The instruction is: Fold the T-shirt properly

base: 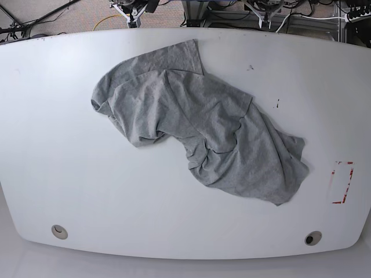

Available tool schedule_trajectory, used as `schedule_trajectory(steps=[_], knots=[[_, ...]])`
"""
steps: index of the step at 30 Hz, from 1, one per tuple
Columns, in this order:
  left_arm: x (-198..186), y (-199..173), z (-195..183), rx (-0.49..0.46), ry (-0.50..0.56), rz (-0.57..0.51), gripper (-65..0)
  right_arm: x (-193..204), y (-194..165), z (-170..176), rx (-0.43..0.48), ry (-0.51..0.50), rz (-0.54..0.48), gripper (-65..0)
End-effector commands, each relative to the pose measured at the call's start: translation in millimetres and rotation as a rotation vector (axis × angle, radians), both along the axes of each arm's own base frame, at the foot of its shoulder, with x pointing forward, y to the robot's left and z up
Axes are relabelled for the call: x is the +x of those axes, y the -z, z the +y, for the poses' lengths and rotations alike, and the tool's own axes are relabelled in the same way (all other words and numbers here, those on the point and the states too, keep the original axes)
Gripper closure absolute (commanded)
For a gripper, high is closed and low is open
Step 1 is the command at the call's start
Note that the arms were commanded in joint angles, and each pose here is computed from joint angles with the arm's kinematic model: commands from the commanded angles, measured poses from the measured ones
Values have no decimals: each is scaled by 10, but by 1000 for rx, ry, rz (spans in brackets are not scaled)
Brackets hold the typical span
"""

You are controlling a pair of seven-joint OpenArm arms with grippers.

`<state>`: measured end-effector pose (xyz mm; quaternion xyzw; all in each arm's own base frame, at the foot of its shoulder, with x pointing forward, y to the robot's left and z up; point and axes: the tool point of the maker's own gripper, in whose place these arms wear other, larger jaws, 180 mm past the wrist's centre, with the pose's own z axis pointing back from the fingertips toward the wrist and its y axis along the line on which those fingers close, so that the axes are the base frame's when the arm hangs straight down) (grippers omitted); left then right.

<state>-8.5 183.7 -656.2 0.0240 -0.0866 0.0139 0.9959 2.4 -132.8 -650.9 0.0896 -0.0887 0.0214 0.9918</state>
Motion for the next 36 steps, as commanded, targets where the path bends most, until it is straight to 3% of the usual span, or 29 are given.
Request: schedule_trajectory(steps=[1,6,17,23,29,36], knots=[[-185,-25,46,8,3,-3,-325,-147,-23,-42,-3,2,0,-181],[-442,-81,36,9,7,-28,-322,-266,-104,-20,-12,-5,-28,-181],[-399,-476,17,-13,58,-230,-319,-374,-508,56,-38,-23,-153,-181],[-400,-786,106,-14,108,-303,-319,-427,-867,-4,-39,76,-230,-181],[-518,-1154,244,-13,180,-341,-319,-585,-1302,29,16,106,-244,-181],[-532,-1611,497,44,169,-404,-319,-655,-1846,-11,47,207,-306,-181]])
